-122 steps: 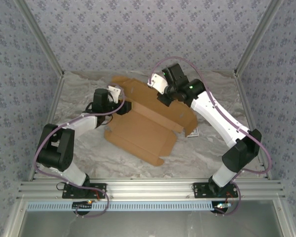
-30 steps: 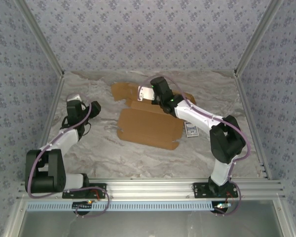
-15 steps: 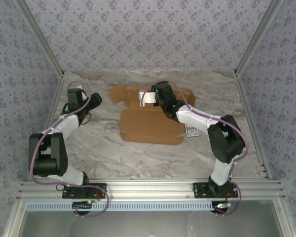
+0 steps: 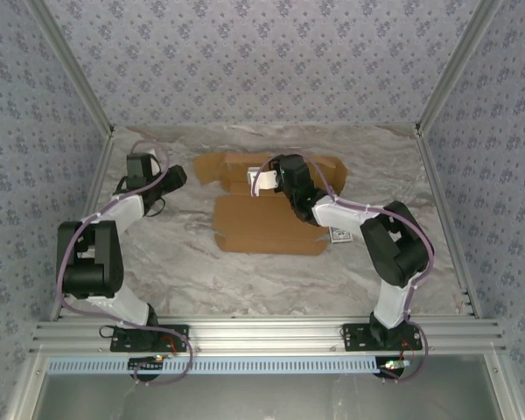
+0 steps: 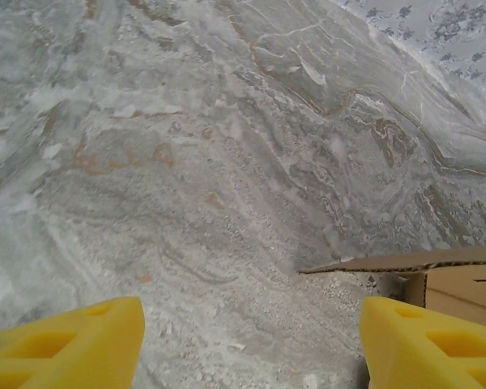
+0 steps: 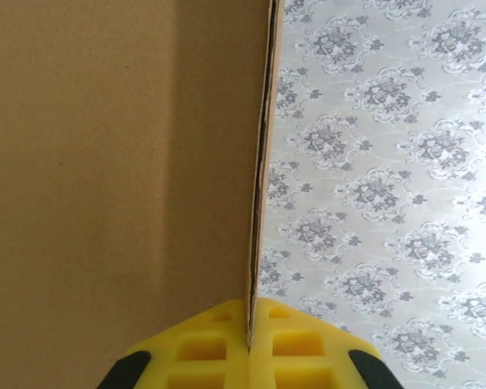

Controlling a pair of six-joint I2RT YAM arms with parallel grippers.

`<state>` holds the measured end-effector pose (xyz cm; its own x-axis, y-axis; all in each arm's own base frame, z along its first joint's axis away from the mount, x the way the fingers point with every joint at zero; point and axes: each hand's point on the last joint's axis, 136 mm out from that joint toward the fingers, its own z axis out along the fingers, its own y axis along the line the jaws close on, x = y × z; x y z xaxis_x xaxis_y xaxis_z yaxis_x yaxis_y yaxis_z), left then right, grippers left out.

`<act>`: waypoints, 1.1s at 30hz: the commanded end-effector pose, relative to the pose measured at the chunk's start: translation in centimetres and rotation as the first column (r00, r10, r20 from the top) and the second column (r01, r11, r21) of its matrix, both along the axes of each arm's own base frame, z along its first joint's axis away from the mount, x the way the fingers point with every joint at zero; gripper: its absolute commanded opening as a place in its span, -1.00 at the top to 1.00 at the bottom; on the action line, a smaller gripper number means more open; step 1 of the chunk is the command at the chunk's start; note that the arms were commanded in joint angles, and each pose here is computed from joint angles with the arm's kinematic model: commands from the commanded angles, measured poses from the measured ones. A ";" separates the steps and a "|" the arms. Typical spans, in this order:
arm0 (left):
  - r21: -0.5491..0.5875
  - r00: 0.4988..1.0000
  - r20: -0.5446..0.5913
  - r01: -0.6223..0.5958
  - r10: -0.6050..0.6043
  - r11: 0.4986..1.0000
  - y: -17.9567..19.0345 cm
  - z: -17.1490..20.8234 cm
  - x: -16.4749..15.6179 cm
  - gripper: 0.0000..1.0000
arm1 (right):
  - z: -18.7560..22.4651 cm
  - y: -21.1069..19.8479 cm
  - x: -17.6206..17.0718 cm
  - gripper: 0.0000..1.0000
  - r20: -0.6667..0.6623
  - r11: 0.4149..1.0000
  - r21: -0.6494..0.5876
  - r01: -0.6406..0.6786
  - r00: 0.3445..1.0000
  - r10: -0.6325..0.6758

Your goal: Fold the paper box

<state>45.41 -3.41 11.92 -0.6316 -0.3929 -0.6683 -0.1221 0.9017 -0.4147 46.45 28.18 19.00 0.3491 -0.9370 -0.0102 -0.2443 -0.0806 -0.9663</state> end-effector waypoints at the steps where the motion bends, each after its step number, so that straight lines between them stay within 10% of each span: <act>1: 0.035 0.998 0.018 0.056 -0.057 0.998 -0.6 0.5 1.2 -0.41 | -2.0 -0.3 0.3 1.00 0.028 0.995 -0.099 -0.018 0.999 0.021; 18: 0.236 0.988 -0.106 0.136 -0.113 0.962 0.9 -0.3 2.7 -0.40 | -1.8 -0.6 0.6 1.00 0.086 0.992 -0.121 -0.039 0.995 0.050; 33: 0.137 0.834 0.008 0.546 -0.552 0.826 -7.1 -0.2 5.8 -0.36 | -2.2 -0.9 0.6 1.00 0.065 0.991 -0.120 -0.055 0.996 0.063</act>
<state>50.86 -7.79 9.94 -0.7437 0.0328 -0.6677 0.2697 0.9286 -0.2548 47.40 27.56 18.87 0.3761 -0.9228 0.0833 -0.1292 -0.1413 -0.9815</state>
